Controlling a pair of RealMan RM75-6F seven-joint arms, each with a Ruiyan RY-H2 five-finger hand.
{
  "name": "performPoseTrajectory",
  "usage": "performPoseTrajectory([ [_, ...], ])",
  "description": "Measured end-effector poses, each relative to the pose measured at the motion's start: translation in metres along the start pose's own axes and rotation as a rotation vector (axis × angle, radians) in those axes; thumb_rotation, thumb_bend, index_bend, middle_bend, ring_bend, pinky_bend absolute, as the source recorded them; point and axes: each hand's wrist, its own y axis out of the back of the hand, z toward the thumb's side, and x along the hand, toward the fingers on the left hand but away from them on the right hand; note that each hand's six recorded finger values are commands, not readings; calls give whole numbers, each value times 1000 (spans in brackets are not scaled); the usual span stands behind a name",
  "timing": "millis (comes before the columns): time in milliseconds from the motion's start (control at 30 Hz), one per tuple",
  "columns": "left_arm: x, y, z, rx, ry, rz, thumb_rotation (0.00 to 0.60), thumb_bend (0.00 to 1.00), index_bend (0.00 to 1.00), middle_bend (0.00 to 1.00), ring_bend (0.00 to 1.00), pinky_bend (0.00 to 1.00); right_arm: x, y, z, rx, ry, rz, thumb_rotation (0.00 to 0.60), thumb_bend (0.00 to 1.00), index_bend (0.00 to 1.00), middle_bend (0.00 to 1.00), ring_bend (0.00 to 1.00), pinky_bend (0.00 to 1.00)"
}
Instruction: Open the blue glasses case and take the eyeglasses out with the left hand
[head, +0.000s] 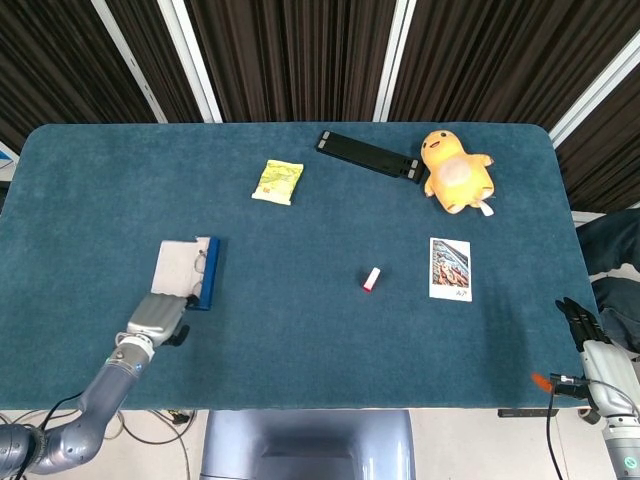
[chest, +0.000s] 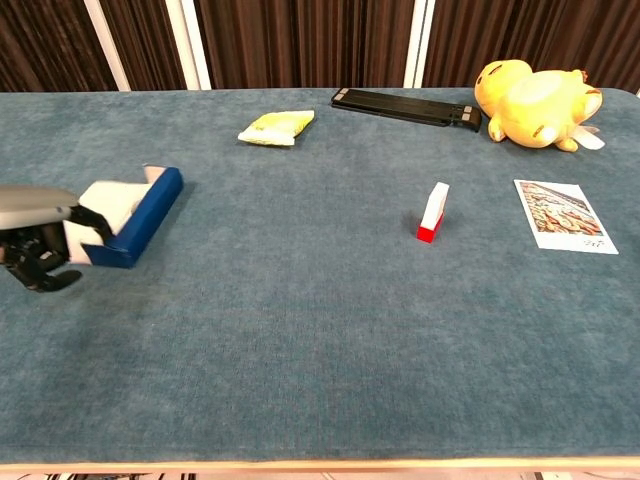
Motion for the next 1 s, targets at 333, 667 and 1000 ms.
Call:
performPoseTrajectory([
  [333,11,5,56,19,-130,0,600,456,215,872,807,943,0,0,0,-1,-1,1,600,130,0,0,0,199],
  [667,37,24,79,7,-127,67,600,456,195,872,807,944,0,0,-1,0,-3,4,600,129,0,0,0,200],
  [1000,55,38,74,-4,-64,102,600,456,169,873,807,944,0,0,-1,0,-5,4,600,130,0,0,0,199],
])
